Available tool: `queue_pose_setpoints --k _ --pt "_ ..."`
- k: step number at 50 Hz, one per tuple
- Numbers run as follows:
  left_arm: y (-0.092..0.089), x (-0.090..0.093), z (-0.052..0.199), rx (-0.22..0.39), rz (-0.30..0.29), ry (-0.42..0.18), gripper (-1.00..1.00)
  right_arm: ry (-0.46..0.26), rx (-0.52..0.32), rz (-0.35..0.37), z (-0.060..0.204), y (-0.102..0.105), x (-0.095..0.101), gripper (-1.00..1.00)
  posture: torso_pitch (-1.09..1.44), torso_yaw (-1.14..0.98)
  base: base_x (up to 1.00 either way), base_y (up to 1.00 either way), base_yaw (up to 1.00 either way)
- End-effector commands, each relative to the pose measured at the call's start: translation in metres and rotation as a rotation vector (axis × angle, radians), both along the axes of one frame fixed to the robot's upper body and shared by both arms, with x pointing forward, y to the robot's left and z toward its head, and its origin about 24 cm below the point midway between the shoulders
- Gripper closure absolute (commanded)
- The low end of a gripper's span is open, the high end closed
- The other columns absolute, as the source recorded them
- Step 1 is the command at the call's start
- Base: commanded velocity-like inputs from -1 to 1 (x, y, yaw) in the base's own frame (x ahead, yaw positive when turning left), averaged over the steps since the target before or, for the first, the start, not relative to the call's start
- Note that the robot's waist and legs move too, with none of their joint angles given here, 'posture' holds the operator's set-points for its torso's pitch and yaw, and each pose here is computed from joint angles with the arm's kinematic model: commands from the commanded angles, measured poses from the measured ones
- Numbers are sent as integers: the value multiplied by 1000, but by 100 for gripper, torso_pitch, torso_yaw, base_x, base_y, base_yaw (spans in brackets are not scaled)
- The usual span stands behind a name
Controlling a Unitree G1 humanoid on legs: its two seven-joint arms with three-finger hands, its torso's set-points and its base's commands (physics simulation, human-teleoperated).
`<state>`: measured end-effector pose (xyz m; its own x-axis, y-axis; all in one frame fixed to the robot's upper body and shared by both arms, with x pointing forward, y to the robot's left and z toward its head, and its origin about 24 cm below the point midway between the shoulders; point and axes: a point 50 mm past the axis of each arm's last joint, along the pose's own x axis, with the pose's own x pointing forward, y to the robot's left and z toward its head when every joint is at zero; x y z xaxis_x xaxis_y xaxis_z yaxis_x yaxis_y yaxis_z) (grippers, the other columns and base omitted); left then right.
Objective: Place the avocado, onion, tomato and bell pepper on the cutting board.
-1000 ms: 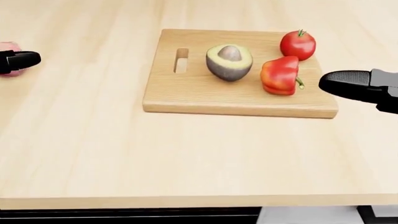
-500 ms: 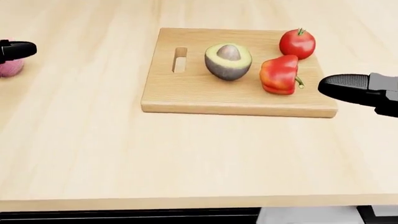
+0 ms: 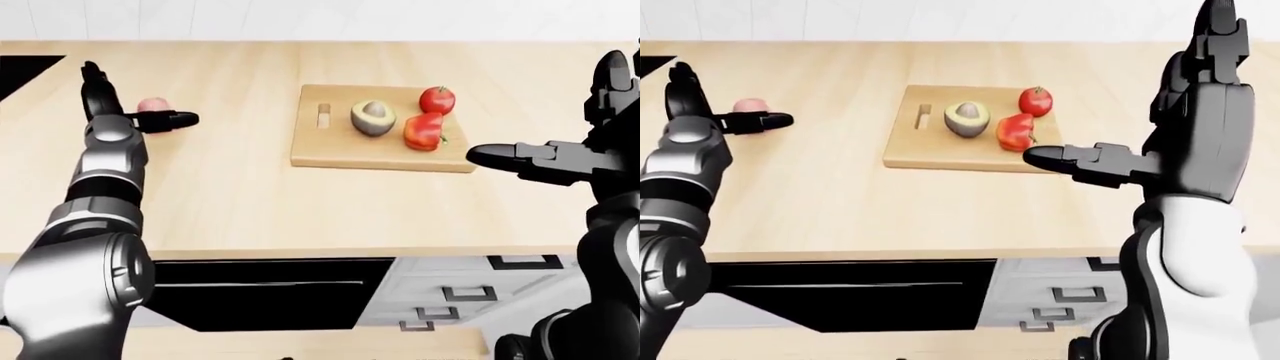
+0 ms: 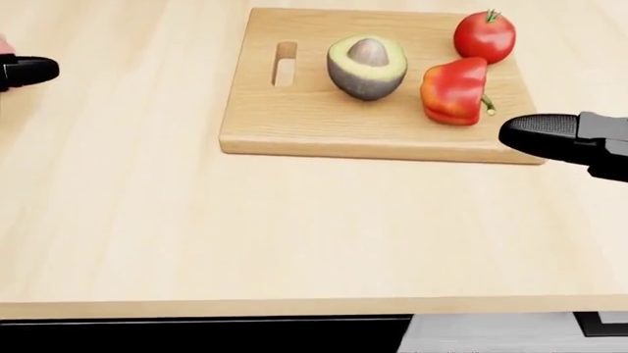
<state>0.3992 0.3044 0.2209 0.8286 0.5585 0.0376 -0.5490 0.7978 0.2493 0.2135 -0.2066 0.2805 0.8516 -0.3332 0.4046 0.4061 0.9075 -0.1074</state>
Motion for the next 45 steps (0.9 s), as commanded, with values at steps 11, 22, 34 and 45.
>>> queue_pose_setpoints --k 11,22,34,45 --pt "4 -2 31 31 23 -115 -100 -68 -22 -7 10 0 -7 -100 25 15 0 0 0" --pt "2 -1 22 37 12 -97 -100 -65 -20 -11 7 0 -7 -100 29 15 0 0 0" --pt "0 0 18 52 -19 -87 -100 -63 -22 -11 7 1 -7 -100 29 15 0 0 0" --pt "-2 0 26 75 -2 -124 -100 -65 -26 -14 9 -2 -9 -100 29 15 0 0 0"
